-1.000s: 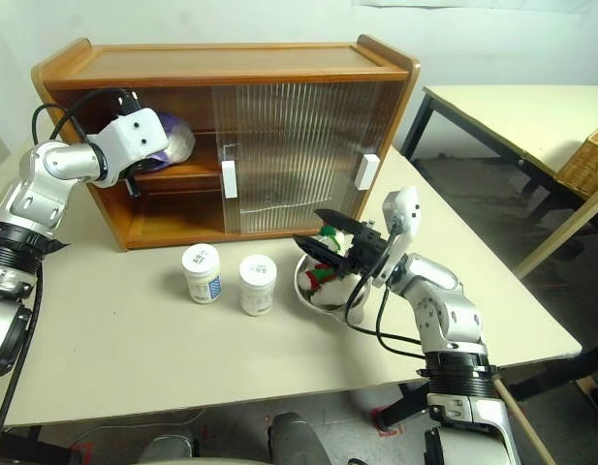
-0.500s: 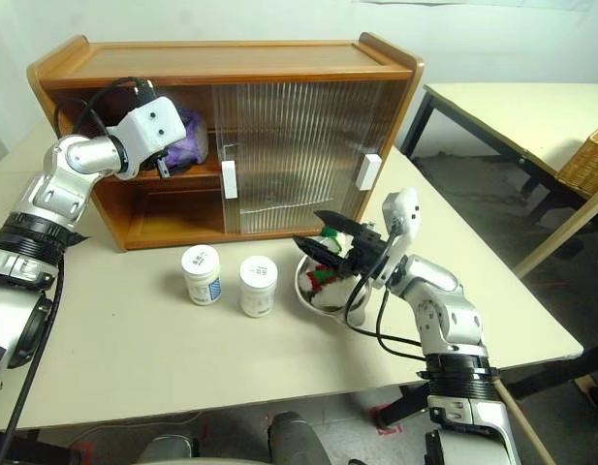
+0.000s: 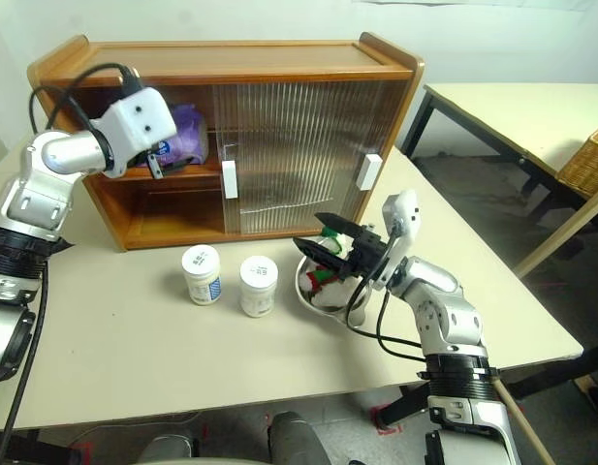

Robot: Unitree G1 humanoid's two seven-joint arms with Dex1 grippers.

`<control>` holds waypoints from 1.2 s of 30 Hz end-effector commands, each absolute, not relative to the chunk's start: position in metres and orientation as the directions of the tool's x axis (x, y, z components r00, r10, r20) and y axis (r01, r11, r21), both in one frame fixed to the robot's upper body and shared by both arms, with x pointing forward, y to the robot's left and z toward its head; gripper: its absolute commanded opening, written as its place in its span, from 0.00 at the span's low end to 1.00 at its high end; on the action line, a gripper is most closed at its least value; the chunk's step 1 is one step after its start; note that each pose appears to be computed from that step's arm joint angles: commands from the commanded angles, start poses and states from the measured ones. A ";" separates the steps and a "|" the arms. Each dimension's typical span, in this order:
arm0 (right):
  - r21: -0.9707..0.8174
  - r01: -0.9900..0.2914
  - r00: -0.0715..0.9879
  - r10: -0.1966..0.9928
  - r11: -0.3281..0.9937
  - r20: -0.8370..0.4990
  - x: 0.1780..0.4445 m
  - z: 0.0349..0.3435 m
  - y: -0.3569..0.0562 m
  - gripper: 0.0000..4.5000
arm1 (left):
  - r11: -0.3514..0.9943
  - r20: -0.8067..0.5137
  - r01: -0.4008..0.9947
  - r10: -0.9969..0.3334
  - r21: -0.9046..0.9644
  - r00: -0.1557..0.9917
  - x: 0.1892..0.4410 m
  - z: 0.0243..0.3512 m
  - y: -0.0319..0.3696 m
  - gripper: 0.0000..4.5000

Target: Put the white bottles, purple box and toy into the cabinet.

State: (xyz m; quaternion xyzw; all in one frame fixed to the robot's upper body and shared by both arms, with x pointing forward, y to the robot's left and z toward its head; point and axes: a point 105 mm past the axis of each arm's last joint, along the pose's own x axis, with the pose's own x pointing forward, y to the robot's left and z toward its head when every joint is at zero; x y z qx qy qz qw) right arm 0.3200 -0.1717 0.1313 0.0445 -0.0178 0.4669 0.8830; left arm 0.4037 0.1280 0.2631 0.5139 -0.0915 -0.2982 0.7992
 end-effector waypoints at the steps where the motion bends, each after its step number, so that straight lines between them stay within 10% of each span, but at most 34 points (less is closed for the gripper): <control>1: 0.050 -0.832 0.555 0.830 0.553 0.061 0.322 0.131 -0.169 1.00 | 0.300 -0.161 0.388 -0.572 0.871 0.804 0.393 0.270 0.132 0.99; 14: 0.051 -0.836 0.549 0.834 0.547 0.054 0.322 0.132 -0.170 1.00 | 0.687 -0.080 0.605 -0.632 0.402 0.770 0.350 0.231 0.131 0.99; 27: 0.048 -0.837 0.548 0.835 0.546 0.045 0.321 0.133 -0.173 1.00 | 0.863 0.058 0.462 -0.482 0.207 0.874 0.372 0.204 0.123 0.00; 36: 0.046 -0.835 0.551 0.834 0.549 0.046 0.321 0.134 -0.173 1.00 | 0.901 0.060 0.410 -0.421 0.145 0.905 0.391 0.188 0.121 0.00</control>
